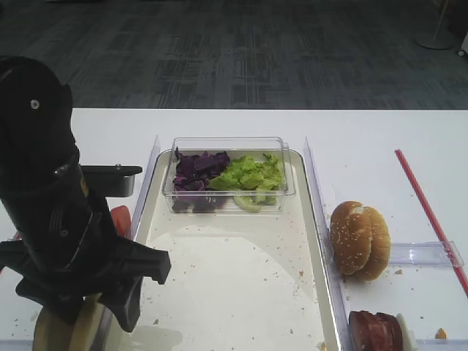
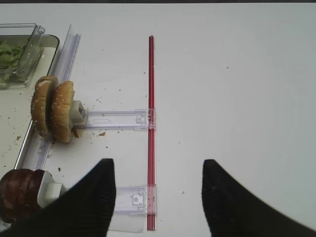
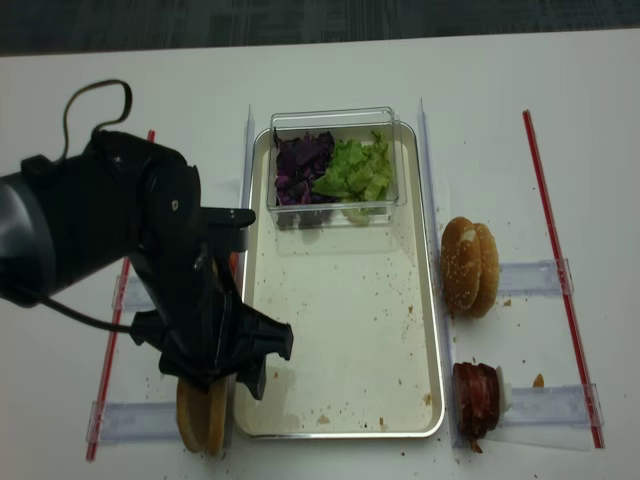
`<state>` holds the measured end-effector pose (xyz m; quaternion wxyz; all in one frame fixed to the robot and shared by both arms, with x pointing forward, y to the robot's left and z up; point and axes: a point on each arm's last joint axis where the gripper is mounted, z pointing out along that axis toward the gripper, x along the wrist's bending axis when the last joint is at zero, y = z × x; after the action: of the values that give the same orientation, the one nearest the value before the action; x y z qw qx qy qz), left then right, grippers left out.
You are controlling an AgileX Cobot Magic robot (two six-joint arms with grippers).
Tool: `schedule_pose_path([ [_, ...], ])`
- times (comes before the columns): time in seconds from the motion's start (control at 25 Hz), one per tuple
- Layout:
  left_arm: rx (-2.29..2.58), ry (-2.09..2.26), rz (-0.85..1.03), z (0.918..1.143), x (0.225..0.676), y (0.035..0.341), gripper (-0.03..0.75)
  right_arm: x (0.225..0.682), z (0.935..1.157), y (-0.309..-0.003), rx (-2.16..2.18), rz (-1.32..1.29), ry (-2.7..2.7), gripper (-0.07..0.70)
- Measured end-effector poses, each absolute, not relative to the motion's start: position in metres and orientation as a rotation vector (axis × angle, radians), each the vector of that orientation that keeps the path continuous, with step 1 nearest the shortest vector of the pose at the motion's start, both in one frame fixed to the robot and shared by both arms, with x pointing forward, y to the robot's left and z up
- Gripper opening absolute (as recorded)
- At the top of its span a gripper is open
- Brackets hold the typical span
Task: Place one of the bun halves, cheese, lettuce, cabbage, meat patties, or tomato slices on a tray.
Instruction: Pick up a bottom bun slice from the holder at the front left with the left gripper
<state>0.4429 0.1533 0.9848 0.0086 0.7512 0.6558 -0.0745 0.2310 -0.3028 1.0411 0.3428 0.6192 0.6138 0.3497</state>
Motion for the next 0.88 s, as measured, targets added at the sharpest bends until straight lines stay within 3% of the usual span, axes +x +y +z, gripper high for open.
schedule_pose_path([
  [0.88,2.368,2.045,-0.188,0.9845,0.4443,0.1557,0.314,0.231,1.0411,-0.3028,1.609,0.909,1.596,0.426],
])
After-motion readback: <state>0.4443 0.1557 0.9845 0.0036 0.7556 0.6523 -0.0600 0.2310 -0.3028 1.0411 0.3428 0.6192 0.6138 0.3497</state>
